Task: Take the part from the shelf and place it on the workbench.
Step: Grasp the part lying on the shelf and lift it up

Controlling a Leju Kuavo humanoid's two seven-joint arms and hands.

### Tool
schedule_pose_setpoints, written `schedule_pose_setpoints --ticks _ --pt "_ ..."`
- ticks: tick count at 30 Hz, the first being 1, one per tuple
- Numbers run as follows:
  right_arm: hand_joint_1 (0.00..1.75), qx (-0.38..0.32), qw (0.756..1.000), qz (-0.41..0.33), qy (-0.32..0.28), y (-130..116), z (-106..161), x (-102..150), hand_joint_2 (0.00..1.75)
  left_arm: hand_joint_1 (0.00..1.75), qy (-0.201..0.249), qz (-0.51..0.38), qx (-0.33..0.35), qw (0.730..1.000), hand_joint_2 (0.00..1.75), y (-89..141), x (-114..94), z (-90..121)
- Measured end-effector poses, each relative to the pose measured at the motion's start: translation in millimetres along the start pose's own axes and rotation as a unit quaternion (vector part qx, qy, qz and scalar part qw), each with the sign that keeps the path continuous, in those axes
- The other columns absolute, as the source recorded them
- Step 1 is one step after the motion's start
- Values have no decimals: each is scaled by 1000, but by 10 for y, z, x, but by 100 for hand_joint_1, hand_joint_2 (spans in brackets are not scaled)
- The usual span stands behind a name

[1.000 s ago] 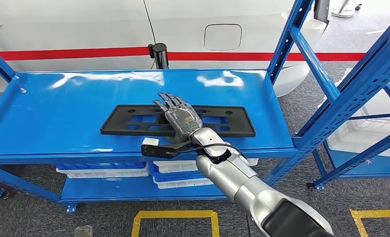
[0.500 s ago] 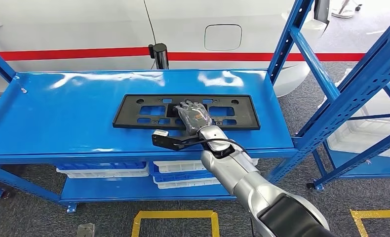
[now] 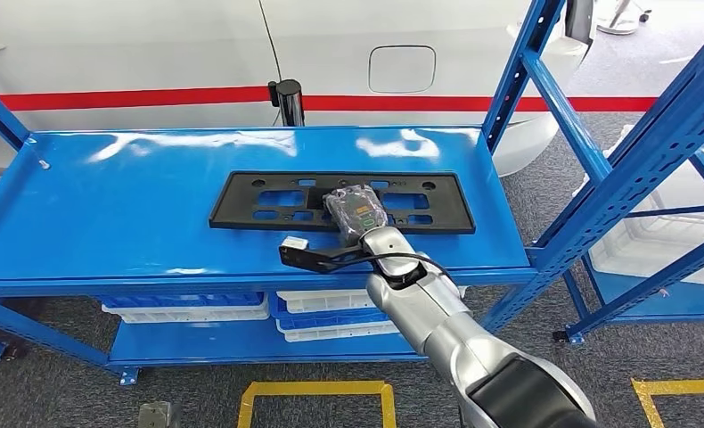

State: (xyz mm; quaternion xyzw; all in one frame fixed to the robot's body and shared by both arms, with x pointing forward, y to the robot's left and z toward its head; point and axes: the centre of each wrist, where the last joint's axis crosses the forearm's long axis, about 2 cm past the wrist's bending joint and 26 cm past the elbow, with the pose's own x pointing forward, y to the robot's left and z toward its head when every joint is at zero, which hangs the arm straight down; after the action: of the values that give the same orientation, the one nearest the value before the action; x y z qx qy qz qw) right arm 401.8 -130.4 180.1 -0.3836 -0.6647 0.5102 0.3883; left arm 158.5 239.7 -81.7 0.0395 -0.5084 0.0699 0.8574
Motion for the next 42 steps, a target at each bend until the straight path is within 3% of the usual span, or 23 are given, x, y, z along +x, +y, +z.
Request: schedule_pose_setpoints --ticks 7,17,21,25,29,32,36,42 --pt "175 -85 995 41 -34 -131 140 89 175 0 -19 -11 7 1000 0 -22 20 -13" --pt "175 -144 987 60 -46 -287 218 77 175 0 -24 -9 9 1000 0 -26 23 -15" --pt "175 -221 969 91 -64 -539 222 25 175 0 -39 1 21 999 0 -21 29 -20" --pt "175 -304 944 98 -83 -1085 141 -118 175 0 -47 22 16 999 175 -17 47 -37" --pt "175 -372 919 81 -101 -1729 82 -299 175 0 -49 26 13 998 175 -13 52 -41" --pt "175 -402 906 69 -115 -2011 106 -359 175 0 -42 28 17 999 175 -14 53 -42" --pt "175 -411 900 16 -142 -2101 143 -382 175 0 -31 45 18 998 175 -15 54 -44" --pt "175 -389 893 -105 -203 -2035 163 -362 175 0 -36 53 -3 998 175 -14 59 -49"
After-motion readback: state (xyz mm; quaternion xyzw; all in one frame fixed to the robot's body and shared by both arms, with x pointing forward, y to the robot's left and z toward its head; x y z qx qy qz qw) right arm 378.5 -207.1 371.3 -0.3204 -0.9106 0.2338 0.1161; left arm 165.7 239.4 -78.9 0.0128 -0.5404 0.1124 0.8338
